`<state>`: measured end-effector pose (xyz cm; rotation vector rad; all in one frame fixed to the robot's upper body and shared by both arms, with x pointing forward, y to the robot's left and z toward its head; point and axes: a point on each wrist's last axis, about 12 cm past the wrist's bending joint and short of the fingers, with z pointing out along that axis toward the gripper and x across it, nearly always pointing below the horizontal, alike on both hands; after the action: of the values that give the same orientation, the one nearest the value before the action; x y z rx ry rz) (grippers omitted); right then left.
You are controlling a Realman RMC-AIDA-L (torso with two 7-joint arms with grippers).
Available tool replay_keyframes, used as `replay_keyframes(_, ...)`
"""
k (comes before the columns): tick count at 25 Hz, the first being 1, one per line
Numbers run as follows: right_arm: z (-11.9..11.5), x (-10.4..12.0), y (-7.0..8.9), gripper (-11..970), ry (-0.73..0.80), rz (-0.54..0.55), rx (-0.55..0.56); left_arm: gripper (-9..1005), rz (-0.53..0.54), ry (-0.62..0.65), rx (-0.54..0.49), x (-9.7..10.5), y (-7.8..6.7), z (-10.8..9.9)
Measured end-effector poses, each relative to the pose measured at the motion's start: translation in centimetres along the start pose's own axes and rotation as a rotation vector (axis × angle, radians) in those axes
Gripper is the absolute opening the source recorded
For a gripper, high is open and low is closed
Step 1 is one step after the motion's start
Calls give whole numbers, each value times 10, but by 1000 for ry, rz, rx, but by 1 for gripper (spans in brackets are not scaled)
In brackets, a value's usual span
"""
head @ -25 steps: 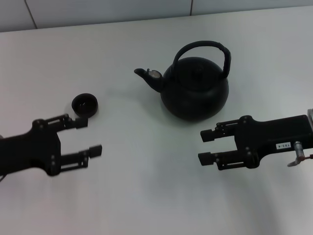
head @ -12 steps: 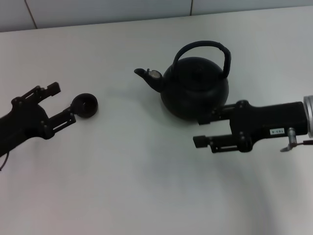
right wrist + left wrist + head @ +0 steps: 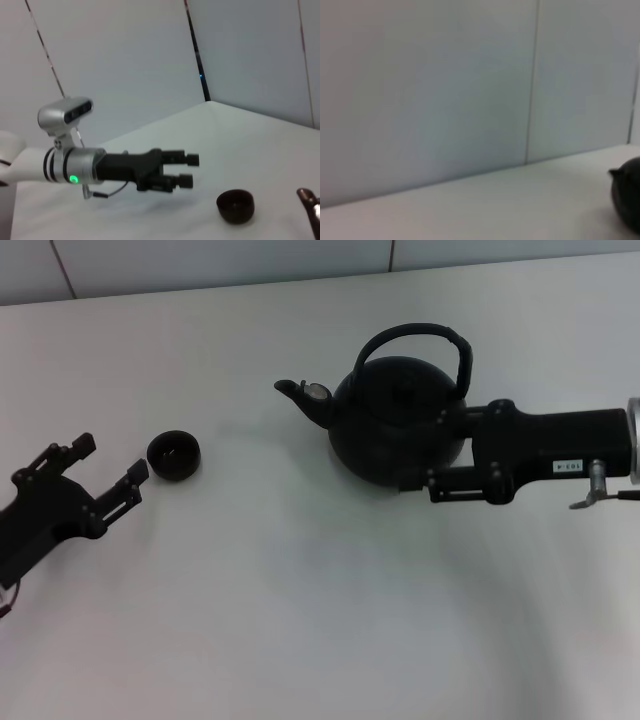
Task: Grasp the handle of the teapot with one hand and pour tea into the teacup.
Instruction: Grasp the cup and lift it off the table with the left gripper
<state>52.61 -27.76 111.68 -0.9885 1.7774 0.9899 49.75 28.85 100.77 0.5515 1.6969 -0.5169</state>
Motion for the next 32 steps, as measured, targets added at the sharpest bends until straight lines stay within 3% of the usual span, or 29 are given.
replay_keyframes(8,-3,-7,-3,636,-60,0,18,769,25,58,10,6,-6,14)
replay_keyframes(32,-1,-7,-1,635,-85,7,11,768,84,127,34,1,-3,37)
